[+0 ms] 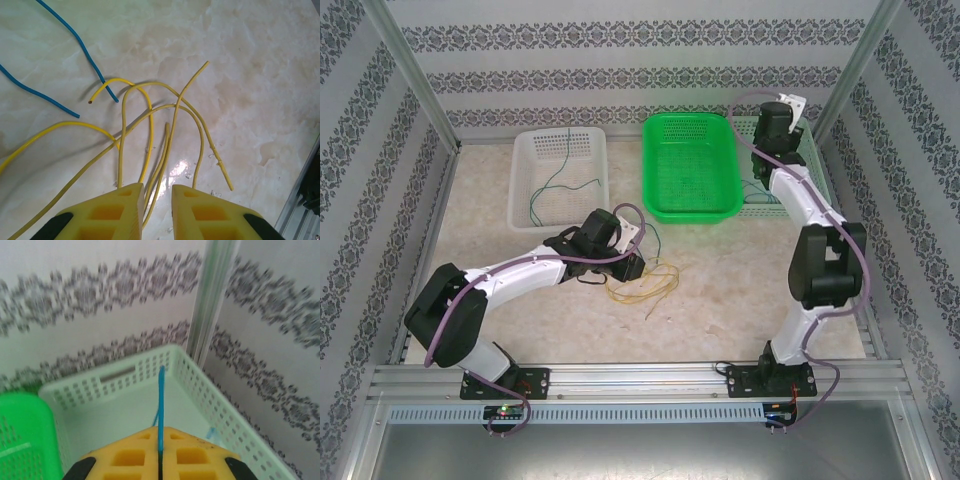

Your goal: Untangle the cables

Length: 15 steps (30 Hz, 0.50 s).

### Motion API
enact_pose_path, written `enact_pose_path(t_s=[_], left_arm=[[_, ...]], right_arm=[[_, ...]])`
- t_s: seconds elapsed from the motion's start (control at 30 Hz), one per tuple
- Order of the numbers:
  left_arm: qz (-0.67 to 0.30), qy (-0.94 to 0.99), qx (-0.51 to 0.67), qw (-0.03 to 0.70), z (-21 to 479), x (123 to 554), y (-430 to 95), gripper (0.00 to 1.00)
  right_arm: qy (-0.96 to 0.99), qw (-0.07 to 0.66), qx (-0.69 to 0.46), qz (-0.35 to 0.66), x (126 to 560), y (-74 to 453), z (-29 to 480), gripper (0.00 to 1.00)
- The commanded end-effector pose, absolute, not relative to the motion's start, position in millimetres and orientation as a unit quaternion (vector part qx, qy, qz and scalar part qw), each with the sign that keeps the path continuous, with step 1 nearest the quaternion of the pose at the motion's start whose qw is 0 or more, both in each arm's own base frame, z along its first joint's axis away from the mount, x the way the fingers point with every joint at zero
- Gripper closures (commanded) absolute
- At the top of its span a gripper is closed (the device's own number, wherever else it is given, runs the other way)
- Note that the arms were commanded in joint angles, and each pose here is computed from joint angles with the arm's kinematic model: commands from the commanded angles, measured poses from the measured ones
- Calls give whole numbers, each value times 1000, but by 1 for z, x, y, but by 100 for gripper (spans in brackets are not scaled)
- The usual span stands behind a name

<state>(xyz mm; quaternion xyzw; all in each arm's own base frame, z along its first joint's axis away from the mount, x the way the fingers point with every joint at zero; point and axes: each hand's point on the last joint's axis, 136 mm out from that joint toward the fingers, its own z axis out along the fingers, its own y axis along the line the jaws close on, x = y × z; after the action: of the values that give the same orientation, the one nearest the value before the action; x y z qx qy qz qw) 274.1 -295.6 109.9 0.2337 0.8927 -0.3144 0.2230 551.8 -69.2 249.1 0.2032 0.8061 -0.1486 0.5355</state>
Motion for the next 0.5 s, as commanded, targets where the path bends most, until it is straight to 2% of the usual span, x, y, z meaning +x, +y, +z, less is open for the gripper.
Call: enact_pose_path(t_s=[0.0, 0.07, 0.13, 0.17, 0.33, 0.47], left_arm=[[-319, 889, 227, 237, 123, 281, -296, 77], [-317, 890, 227, 236, 123, 280, -295, 77], [-317, 890, 226, 236, 123, 280, -295, 77], [-316, 891, 226, 236, 122, 280, -294, 77], [-323, 889, 223, 236, 122, 280, -297, 77], [-327, 888, 224, 234, 121, 281, -299, 77]], right_arm=[[855, 465, 216, -84, 556, -72, 214, 84], [872, 428, 230, -61, 557, -76, 200, 79], [880, 412, 228, -57, 556, -76, 195, 47], [883, 413, 217, -52, 557, -73, 197, 39], [884, 420, 200, -42, 547, -68, 218, 22], [885, 430, 177, 7, 530, -46, 236, 19]])
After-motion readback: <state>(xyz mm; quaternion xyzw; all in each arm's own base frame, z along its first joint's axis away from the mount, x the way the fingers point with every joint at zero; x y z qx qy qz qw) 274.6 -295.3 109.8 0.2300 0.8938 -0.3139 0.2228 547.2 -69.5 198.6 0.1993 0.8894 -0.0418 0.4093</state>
